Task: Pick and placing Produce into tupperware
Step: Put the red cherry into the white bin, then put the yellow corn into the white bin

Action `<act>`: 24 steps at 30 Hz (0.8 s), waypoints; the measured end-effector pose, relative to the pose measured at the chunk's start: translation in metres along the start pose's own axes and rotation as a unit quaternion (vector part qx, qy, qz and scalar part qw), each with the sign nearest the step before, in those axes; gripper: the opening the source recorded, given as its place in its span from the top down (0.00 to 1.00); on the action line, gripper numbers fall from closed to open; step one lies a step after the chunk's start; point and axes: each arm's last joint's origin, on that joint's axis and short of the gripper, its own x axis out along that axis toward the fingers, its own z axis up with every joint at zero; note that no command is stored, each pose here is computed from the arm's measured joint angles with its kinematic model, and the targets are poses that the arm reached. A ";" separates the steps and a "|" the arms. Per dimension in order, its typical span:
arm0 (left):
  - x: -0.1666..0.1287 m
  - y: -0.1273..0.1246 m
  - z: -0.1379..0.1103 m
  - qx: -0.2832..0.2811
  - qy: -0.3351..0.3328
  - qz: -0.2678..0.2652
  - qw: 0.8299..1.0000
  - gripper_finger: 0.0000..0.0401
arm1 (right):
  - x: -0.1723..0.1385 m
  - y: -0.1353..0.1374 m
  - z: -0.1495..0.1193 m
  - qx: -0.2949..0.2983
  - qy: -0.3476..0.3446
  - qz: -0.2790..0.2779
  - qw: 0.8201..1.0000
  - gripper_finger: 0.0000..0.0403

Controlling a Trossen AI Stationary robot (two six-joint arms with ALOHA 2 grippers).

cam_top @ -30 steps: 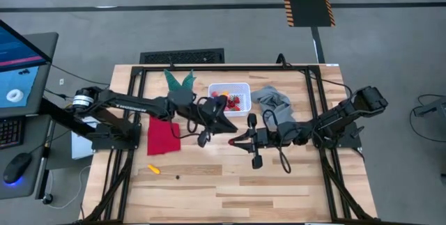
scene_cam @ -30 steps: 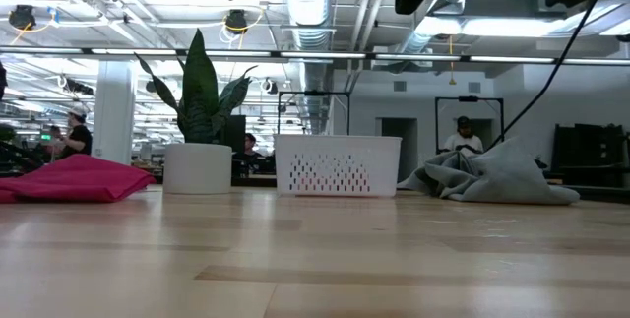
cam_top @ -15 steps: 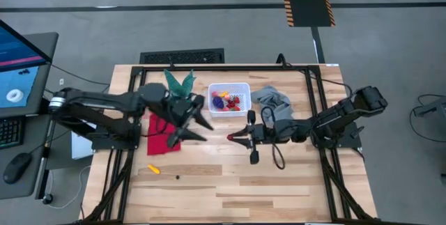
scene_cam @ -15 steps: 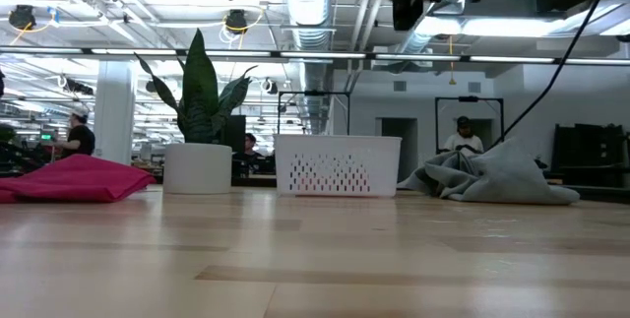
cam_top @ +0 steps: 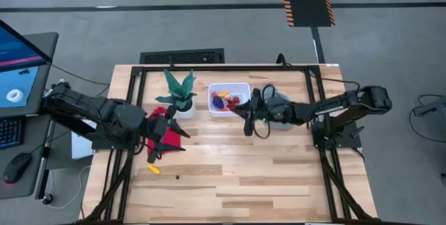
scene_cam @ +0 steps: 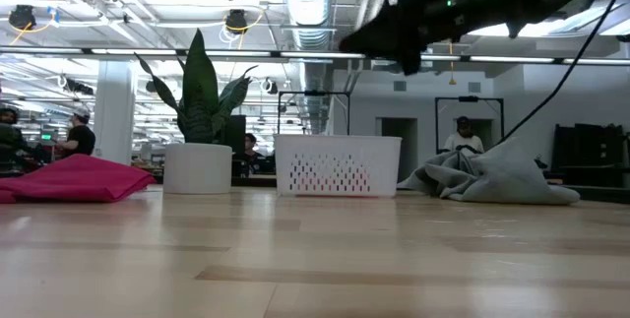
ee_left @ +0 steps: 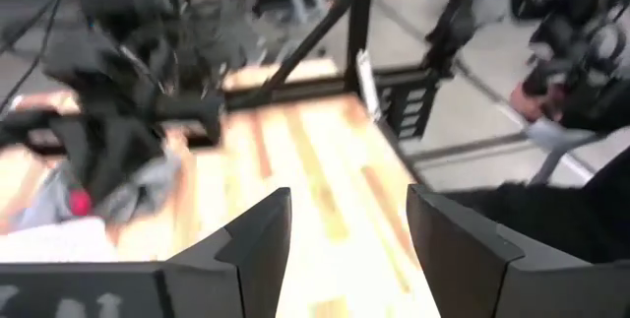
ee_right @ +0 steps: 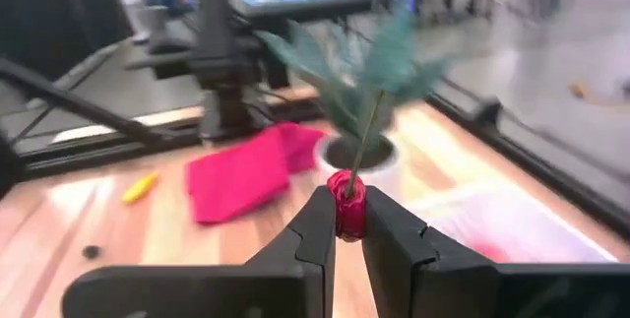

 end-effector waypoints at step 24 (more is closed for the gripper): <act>0.017 -0.036 -0.067 -0.027 0.112 0.133 0.984 0.52 | 0.038 -0.098 0.022 0.181 0.268 -0.056 0.945 0.58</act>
